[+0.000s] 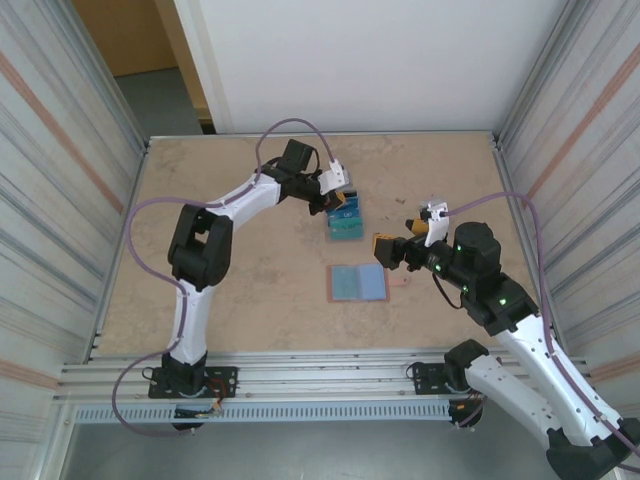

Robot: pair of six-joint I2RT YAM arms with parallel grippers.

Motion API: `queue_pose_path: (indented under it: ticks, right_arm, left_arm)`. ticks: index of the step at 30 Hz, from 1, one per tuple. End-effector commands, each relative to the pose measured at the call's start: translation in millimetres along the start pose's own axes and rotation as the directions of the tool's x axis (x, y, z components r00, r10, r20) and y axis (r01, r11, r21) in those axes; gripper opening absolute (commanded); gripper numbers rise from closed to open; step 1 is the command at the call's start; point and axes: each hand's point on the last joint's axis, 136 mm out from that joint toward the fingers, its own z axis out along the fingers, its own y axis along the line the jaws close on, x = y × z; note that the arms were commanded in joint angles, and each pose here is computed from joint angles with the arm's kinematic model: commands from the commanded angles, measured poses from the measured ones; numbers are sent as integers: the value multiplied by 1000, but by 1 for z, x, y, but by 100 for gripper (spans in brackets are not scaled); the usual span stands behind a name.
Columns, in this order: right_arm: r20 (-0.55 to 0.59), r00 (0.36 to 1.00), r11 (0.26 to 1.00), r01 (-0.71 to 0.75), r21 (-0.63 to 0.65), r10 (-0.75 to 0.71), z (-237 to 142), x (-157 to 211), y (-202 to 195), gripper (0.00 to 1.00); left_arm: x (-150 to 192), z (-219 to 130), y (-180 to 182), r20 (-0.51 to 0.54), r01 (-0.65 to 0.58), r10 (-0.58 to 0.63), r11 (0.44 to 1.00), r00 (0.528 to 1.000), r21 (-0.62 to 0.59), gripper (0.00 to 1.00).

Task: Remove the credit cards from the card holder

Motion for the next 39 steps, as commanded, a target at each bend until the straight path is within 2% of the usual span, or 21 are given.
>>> queue_pose_path:
  ticks: [1, 24, 27, 30, 39]
  right_arm:
    - [20, 1000, 1000, -13, 23, 12, -3, -2, -4, 99]
    - [24, 1000, 1000, -12, 27, 12, -7, 0, -5, 99]
    - [22, 1000, 1000, -14, 26, 14, -8, 0, -5, 99]
    - [25, 1000, 1000, -15, 26, 15, -9, 0, -5, 99]
    - [13, 999, 999, -33, 25, 33, -8, 0, -4, 99]
  left_arm:
    - [-8, 3, -4, 5, -33, 33, 999, 999, 21, 0]
    - [5, 16, -5, -33, 12, -11, 999, 999, 53, 0]
    - [4, 15, -4, -42, 27, -25, 998, 999, 50, 7]
    - [1, 12, -4, -42, 31, -29, 998, 999, 47, 10]
    - [-11, -2, -3, -35, 10, -9, 1000, 999, 20, 13]
